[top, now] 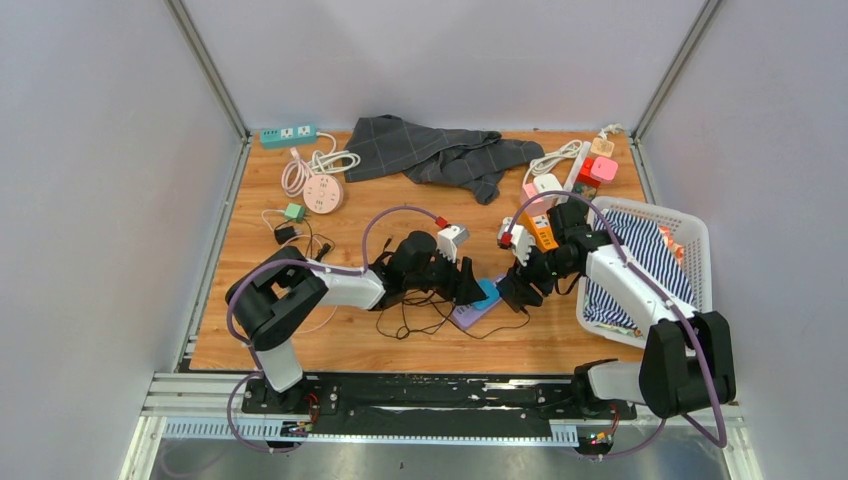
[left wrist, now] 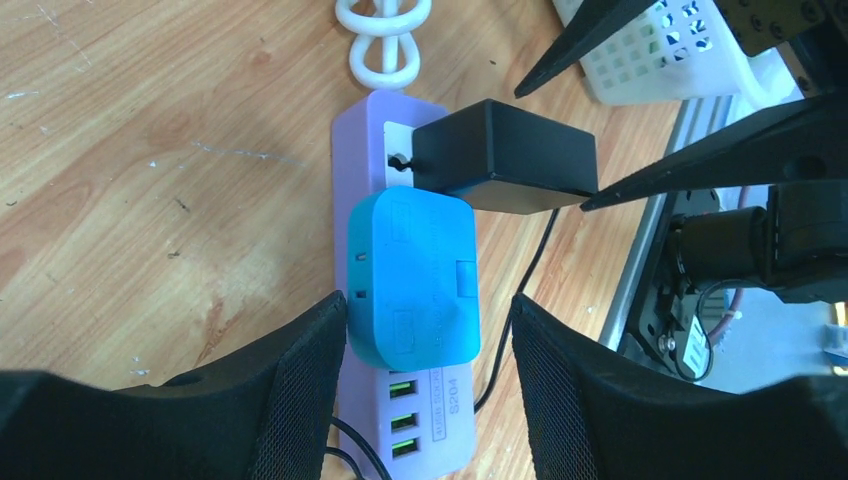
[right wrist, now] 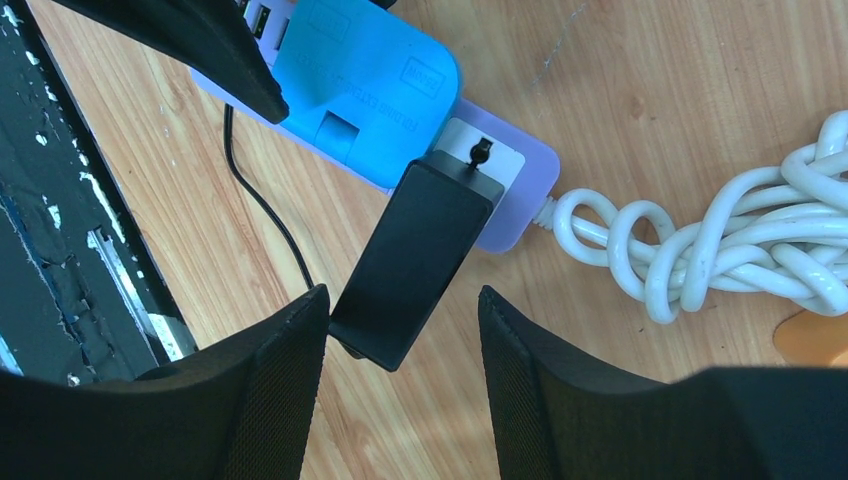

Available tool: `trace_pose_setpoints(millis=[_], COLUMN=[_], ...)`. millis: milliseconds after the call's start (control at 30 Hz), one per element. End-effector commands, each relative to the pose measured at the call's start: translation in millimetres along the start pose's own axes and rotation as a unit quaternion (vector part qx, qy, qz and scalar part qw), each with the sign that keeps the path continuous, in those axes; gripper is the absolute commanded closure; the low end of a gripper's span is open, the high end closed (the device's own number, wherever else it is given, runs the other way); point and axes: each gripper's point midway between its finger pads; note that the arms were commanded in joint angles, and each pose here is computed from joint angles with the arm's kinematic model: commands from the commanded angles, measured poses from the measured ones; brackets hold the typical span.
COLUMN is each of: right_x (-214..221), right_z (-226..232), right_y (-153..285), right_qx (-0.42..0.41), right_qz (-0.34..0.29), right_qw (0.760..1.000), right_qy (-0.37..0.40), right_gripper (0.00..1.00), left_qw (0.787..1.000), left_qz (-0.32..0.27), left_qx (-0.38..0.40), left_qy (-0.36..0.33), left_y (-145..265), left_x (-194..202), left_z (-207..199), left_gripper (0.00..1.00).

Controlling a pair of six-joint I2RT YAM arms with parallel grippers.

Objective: Pull the plug off the socket
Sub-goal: Remove the plug from the socket.

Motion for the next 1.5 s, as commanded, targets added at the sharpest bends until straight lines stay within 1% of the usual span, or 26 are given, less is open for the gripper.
trace_pose_setpoints(millis=[0, 167, 400, 533, 600, 700, 767, 900, 967, 1100, 1167, 1300, 1467], right_x=[-0.2, 0.3, -3.2, -4.9, -2.5, -0.5, 1.5, 5.7, 7.1, 9.2, 11.3, 16.5, 21.7], right_z=[-0.4, -0.8, -3.1, -7.8, -16.5, -21.7, -22.3, -22.6, -22.9, -23.2, -24.1, -24.3, -20.7], right_y=[-1.4, -2.1, -5.3, -12.1, -12.7, -13.4, -14.1, -15.2, -14.6, -13.1, -11.9, -10.0, -6.4], right_qx=[0.001, 0.001, 0.008, 0.024, 0.044, 0.056, 0.061, 0.064, 0.066, 0.07, 0.074, 0.074, 0.058], right_qz=[0.009, 0.01, 0.008, 0.028, 0.044, 0.054, 0.055, 0.063, 0.067, 0.073, 0.078, 0.09, 0.108], right_qw=[1.0, 1.0, 1.0, 0.999, 0.998, 0.997, 0.997, 0.996, 0.995, 0.995, 0.994, 0.993, 0.992], right_qy=[-0.001, -0.002, 0.0, 0.011, 0.004, -0.012, -0.015, -0.017, -0.014, -0.008, -0.005, 0.01, 0.032], right_gripper=[0.42, 0.42, 0.42, 0.42, 0.42, 0.44, 0.47, 0.57, 0.64, 0.82, 0.89, 0.98, 1.0], left_qw=[0.999, 0.998, 0.998, 0.997, 0.995, 0.995, 0.995, 0.997, 0.997, 0.997, 0.997, 0.995, 0.983], left_qz=[-0.013, -0.022, -0.044, -0.071, -0.082, -0.08, -0.072, -0.054, -0.049, -0.037, -0.036, -0.084, -0.17], left_qx=[0.043, 0.055, 0.022, -0.013, -0.033, -0.036, -0.031, -0.019, -0.017, -0.015, -0.007, 0.03, 0.069], left_qy=[0.002, 0.015, 0.028, 0.038, 0.047, 0.054, 0.058, 0.06, 0.059, 0.062, 0.061, 0.043, 0.019], left_y=[2.5, 3.4, 5.6, 12.1, 13.9, 13.1, 11.5, 6.3, 3.9, -0.5, 0.2, 16.0, 45.8], left_x=[-3.8, -4.7, -9.6, -15.0, -15.7, -13.4, -9.8, -3.5, -0.8, 7.1, 9.5, 0.4, -12.6], left_z=[-11.1, -11.1, 0.8, 11.6, 19.4, 21.3, 20.8, 18.8, 18.5, 18.9, 15.9, 1.7, -13.4], left_gripper=[0.39, 0.39, 0.34, 0.35, 0.37, 0.38, 0.38, 0.38, 0.37, 0.37, 0.37, 0.36, 0.35])
Point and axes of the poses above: each gripper's point midway between its finger pads, its own y axis back along the fingers, its own z axis along the line the jaws close on, x = y × z, and after that the axes turned 5 degrees about y, right-handed
